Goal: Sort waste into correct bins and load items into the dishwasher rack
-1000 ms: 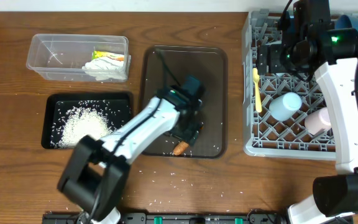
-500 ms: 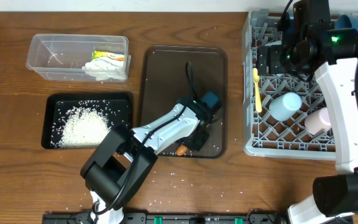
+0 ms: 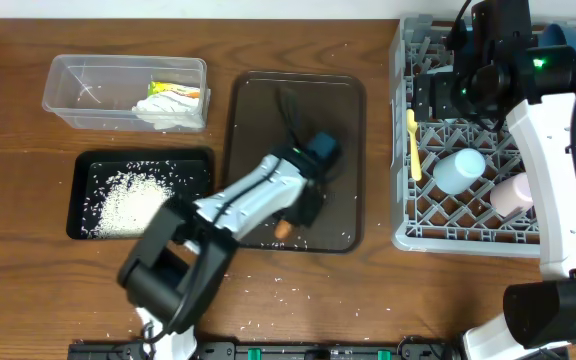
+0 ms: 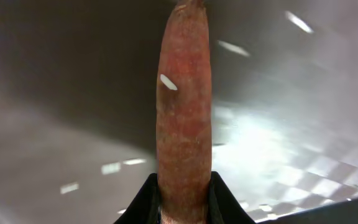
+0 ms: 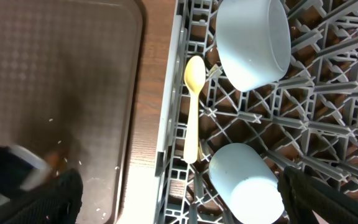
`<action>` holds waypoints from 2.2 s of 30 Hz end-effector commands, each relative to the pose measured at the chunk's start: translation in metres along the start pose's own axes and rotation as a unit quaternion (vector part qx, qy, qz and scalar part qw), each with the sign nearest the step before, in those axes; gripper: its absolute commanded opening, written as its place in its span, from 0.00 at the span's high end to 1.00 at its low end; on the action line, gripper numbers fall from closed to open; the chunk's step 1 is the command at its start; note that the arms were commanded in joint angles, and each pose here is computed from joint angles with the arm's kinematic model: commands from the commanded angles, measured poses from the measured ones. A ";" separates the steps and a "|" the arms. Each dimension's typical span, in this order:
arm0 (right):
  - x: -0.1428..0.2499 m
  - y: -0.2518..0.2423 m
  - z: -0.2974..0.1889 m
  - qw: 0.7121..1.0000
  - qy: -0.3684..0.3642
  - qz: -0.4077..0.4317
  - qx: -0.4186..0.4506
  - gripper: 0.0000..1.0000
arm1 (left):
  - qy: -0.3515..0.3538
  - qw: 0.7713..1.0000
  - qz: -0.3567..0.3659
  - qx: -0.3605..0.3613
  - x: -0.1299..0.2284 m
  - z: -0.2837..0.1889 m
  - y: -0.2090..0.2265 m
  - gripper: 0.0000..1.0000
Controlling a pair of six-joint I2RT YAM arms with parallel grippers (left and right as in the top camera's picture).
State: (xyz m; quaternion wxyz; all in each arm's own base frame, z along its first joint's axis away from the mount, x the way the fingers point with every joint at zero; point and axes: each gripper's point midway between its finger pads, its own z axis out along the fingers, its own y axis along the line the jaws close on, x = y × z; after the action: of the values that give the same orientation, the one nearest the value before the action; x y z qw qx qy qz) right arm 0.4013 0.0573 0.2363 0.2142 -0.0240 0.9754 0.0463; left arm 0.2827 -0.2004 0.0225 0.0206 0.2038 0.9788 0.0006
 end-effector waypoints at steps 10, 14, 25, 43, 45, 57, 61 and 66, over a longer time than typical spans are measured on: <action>-0.002 -0.001 -0.002 1.000 -0.004 -0.004 0.000 0.01 | -0.133 0.894 -0.424 -0.049 0.005 -0.100 0.203 0.84; -0.003 -0.001 -0.002 1.000 -0.005 -0.004 0.000 0.01 | -0.107 0.835 -0.536 -0.060 0.033 -0.070 0.246 0.83; -0.002 -0.001 -0.002 1.000 -0.004 -0.004 0.000 0.01 | -0.032 0.790 -0.608 -0.071 0.060 0.000 0.268 0.83; -0.009 0.000 -0.007 1.000 -0.021 -0.004 -0.001 0.01 | -0.091 0.806 -0.581 -0.067 0.048 -0.062 0.275 0.49; -0.010 0.002 -0.017 0.999 -0.032 -0.005 -0.008 0.01 | -0.114 0.803 -0.581 -0.065 0.050 -0.083 0.274 0.29; 0.007 0.015 -0.198 0.969 -0.244 -0.020 -0.035 0.01 | -0.176 0.794 -0.579 -0.060 0.052 -0.126 0.272 0.07; 0.029 0.015 -0.247 0.951 -0.304 -0.024 -0.039 0.01 | -0.176 0.794 -0.579 -0.060 0.052 -0.126 0.272 0.05; 0.058 0.015 -0.292 0.930 -0.363 -0.028 -0.043 0.01 | -0.176 0.794 -0.579 -0.060 0.052 -0.126 0.272 0.04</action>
State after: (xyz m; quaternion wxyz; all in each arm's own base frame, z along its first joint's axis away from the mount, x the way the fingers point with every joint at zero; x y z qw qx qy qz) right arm 0.2340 0.0416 0.4752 0.5483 -0.0371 0.8308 0.0879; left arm 0.3384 0.0658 0.1470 0.1977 -0.4052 0.8926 0.0019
